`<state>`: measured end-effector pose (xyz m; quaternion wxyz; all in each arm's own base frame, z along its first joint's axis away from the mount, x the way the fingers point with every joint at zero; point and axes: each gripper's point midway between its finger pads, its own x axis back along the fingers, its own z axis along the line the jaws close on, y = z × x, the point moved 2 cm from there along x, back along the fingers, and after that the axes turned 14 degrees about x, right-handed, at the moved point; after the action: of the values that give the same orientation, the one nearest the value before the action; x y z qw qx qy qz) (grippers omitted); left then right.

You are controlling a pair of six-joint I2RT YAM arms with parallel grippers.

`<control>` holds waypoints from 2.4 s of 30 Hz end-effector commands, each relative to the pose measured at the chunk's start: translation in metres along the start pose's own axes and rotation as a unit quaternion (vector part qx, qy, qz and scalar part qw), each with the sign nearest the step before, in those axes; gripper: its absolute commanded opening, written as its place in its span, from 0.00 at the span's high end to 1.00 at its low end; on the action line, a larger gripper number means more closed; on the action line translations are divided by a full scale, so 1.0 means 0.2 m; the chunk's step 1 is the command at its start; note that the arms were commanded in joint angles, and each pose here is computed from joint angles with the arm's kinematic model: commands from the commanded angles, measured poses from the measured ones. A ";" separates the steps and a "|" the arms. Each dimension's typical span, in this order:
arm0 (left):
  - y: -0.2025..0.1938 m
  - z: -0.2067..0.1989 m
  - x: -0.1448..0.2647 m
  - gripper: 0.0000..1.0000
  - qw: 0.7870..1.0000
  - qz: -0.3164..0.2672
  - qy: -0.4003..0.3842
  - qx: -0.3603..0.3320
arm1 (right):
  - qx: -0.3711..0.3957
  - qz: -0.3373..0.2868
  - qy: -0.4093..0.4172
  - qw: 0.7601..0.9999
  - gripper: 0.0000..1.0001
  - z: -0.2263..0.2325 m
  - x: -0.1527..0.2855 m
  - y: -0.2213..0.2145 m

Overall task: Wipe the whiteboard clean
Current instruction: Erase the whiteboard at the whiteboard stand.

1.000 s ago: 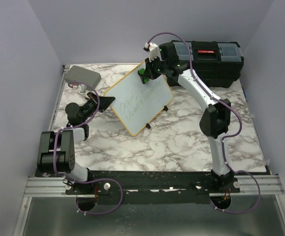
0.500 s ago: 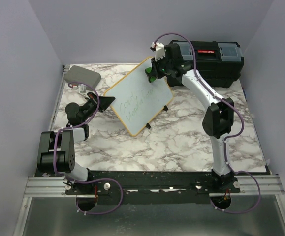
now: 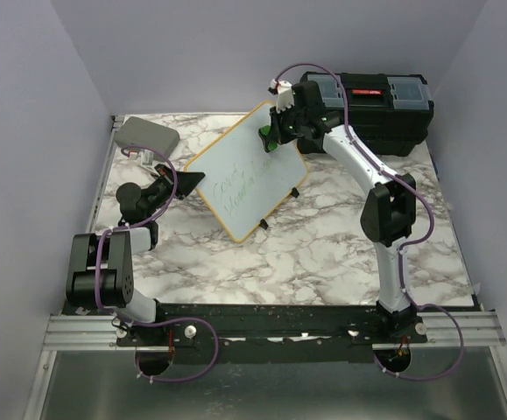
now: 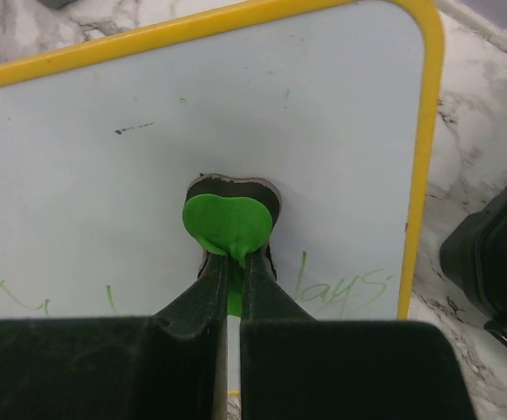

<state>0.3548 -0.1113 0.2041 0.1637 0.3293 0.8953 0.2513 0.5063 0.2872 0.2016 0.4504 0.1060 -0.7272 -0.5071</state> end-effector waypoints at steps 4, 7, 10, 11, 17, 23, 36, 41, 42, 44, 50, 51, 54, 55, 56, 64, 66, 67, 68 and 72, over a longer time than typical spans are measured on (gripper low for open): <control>-0.07 -0.05 0.00 1.00 0.998 0.042 -0.032 -0.027 | -0.030 0.018 -0.114 0.993 0.99 -0.20 0.00 -0.04; -0.07 -0.05 0.00 1.00 0.998 0.043 -0.032 -0.026 | -0.027 0.019 -0.112 0.993 0.99 -0.20 -0.01 -0.05; -0.07 -0.05 0.00 1.00 0.998 0.043 -0.032 -0.027 | -0.021 0.009 -0.083 0.996 0.99 -0.17 -0.03 -0.02; -0.07 -0.06 0.00 1.00 0.998 0.043 -0.032 -0.027 | -0.013 0.001 -0.061 0.998 0.99 -0.14 -0.03 -0.01; -0.07 -0.05 0.00 1.00 0.998 0.043 -0.031 -0.027 | 0.005 -0.044 0.064 0.997 0.99 0.06 -0.04 0.11; -0.07 -0.05 0.00 1.00 0.998 0.044 -0.031 -0.026 | 0.002 -0.063 0.053 0.997 0.99 0.09 -0.04 0.21; -0.07 -0.05 0.00 1.00 0.998 0.043 -0.031 -0.026 | 0.059 -0.027 0.104 0.992 0.99 0.33 -0.06 0.17; -0.07 -0.06 0.00 1.00 0.998 0.043 -0.032 -0.026 | 0.046 -0.020 0.004 0.999 0.99 0.16 -0.06 0.17; -0.07 -0.06 0.00 1.00 0.998 0.043 -0.032 -0.025 | 0.035 -0.020 -0.018 0.999 0.99 0.11 -0.05 0.18; -0.07 -0.06 0.00 1.00 0.998 0.044 -0.033 -0.026 | 0.018 -0.020 -0.052 0.998 0.99 0.03 -0.05 0.19; -0.07 -0.06 -0.01 1.00 0.998 0.044 -0.032 -0.025 | 0.019 -0.014 -0.037 0.999 0.99 0.05 -0.06 0.17; -0.07 -0.06 -0.01 1.00 0.998 0.044 -0.033 -0.027 | 0.023 -0.017 -0.013 1.000 0.99 0.09 -0.06 0.17; -0.07 -0.06 -0.01 1.00 0.998 0.043 -0.033 -0.027 | 0.049 -0.029 0.072 0.996 0.99 0.25 -0.05 0.18; -0.07 -0.06 0.00 1.00 0.998 0.044 -0.033 -0.026 | 0.059 -0.031 0.090 0.994 0.99 0.29 -0.05 0.18; -0.07 -0.06 0.00 1.00 0.998 0.044 -0.033 -0.027 | 0.068 -0.032 0.104 0.992 0.99 0.33 -0.05 0.19; -0.07 -0.06 0.00 1.00 0.998 0.044 -0.033 -0.028 | 0.106 -0.036 0.139 0.984 0.99 0.50 -0.02 0.22; -0.07 -0.06 0.00 1.00 0.998 0.044 -0.033 -0.027 | 0.114 -0.030 0.140 0.983 0.99 0.52 -0.01 0.21; -0.07 -0.06 0.00 1.00 0.998 0.043 -0.033 -0.027 | 0.118 -0.026 0.140 0.983 0.99 0.52 -0.01 0.20; -0.07 -0.06 0.00 1.00 0.998 0.043 -0.034 -0.027 | 0.121 -0.019 0.142 0.982 0.99 0.53 -0.01 0.19; -0.07 -0.07 0.00 1.00 0.998 0.042 -0.035 -0.027 | 0.146 0.004 0.139 0.980 0.99 0.55 -0.01 0.14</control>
<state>0.3543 -0.1117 0.2040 0.1641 0.3312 0.8945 0.2515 0.4563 0.3717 0.2338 0.4902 0.2469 -0.7233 -0.4191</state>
